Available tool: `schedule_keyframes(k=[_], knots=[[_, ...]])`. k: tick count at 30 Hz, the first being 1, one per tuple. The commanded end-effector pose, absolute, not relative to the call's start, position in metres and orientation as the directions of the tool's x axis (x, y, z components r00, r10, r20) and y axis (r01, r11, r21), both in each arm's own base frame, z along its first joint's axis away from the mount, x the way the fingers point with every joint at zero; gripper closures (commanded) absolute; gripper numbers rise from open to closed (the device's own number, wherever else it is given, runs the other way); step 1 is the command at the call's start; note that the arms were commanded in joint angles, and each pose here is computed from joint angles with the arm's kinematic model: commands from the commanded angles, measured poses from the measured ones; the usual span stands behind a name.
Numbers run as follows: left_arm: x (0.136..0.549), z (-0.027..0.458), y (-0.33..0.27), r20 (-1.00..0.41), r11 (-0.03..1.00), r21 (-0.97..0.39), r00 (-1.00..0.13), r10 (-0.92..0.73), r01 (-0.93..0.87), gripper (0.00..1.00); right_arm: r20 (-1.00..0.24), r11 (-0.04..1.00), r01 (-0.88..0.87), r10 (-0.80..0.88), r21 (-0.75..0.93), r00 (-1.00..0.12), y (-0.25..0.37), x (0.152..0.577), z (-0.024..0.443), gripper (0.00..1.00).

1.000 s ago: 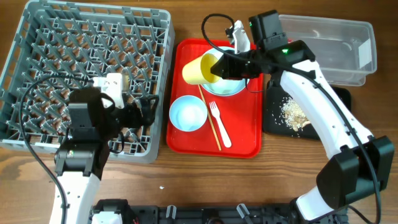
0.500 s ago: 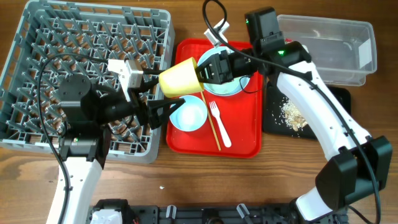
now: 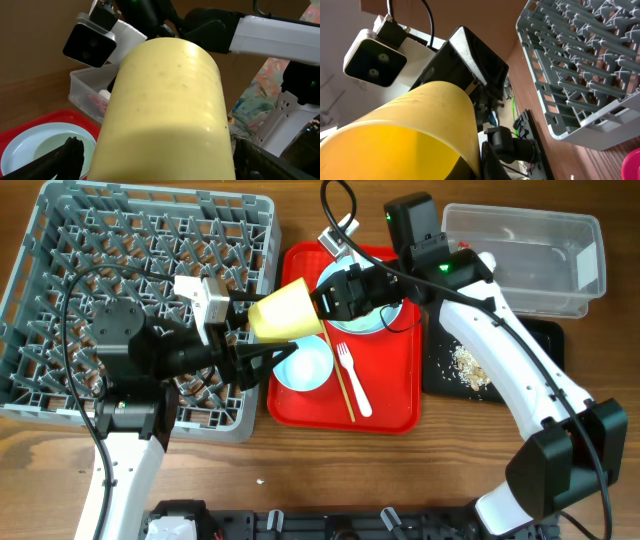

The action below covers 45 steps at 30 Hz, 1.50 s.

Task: Sort waste into correct bins and load items into the dishwasher rack
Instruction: 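Pass the yellow cup from the right gripper to the left gripper, then lower the yellow cup into the dish rack and open the left gripper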

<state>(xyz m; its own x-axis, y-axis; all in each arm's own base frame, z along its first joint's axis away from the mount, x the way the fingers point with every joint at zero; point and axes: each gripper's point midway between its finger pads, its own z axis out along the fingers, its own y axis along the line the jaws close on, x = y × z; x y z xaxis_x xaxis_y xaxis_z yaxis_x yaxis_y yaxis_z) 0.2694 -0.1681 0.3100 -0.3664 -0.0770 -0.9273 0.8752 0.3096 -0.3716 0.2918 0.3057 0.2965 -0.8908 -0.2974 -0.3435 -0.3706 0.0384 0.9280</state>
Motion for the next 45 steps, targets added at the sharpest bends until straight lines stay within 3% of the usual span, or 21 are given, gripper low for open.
schedule_keyframes(k=[1, 3, 17, 19, 31, 36, 39, 40, 42, 43, 45], knots=[[0.267, 0.316, -0.169, -0.931, 0.293, -0.364, -0.358, -0.076, 0.884, 0.05, -0.332, 0.006, -0.352, -0.316, 0.936, -0.889, 0.308, 0.287, 0.302, 0.96], [0.267, 0.316, -0.169, -0.931, 0.293, -0.364, -0.357, -0.076, 0.884, 0.10, -0.332, 0.003, -0.352, -0.325, 0.936, -0.885, 0.311, 0.284, 0.301, 0.96], [0.263, 0.323, -0.170, -0.948, 0.272, -0.318, -0.311, -0.072, 0.908, 0.14, -0.332, 0.007, -0.354, -0.332, 0.935, -0.883, 0.315, 0.281, 0.301, 0.96], [0.263, 0.324, -0.170, -0.949, 0.271, -0.315, -0.308, -0.072, 0.909, 0.21, -0.331, 0.008, -0.354, -0.332, 0.935, -0.883, 0.315, 0.281, 0.301, 0.96], [0.266, 0.324, -0.166, -0.949, 0.286, -0.316, -0.307, -0.076, 0.905, 0.36, -0.336, 0.006, -0.358, -0.331, 0.934, -0.882, 0.315, 0.282, 0.301, 0.91], [0.267, 0.321, -0.165, -0.945, 0.293, -0.325, -0.317, -0.076, 0.899, 0.41, -0.348, 0.149, -0.396, -0.270, 0.906, -0.898, 0.316, 0.301, 0.281, 0.72], [0.290, 0.302, -0.149, -0.903, 0.437, -0.421, -0.413, -0.118, 0.795, 0.37, -0.356, 0.283, -0.401, -0.199, 0.871, -0.913, 0.305, 0.325, 0.263, 0.68], [0.302, 0.290, -0.136, -0.879, 0.515, -0.459, -0.454, -0.146, 0.724, 0.38, -0.346, 0.379, -0.377, -0.151, 0.845, -0.926, 0.292, 0.340, 0.250, 0.66], [0.322, 0.267, -0.108, -0.836, 0.655, -0.502, -0.510, -0.201, 0.565, 0.44, -0.344, 0.561, -0.327, -0.080, 0.760, -0.936, 0.263, 0.363, 0.222, 0.64], [0.330, 0.248, -0.087, -0.802, 0.737, -0.516, -0.548, -0.237, 0.436, 0.56, -0.328, 0.642, -0.288, -0.061, 0.710, -0.943, 0.246, 0.368, 0.208, 0.64], [0.335, 0.223, -0.059, -0.756, 0.822, -0.508, -0.590, -0.282, 0.258, 0.76, -0.322, 0.697, -0.280, -0.074, 0.660, -0.944, 0.228, 0.364, 0.200, 0.63]])
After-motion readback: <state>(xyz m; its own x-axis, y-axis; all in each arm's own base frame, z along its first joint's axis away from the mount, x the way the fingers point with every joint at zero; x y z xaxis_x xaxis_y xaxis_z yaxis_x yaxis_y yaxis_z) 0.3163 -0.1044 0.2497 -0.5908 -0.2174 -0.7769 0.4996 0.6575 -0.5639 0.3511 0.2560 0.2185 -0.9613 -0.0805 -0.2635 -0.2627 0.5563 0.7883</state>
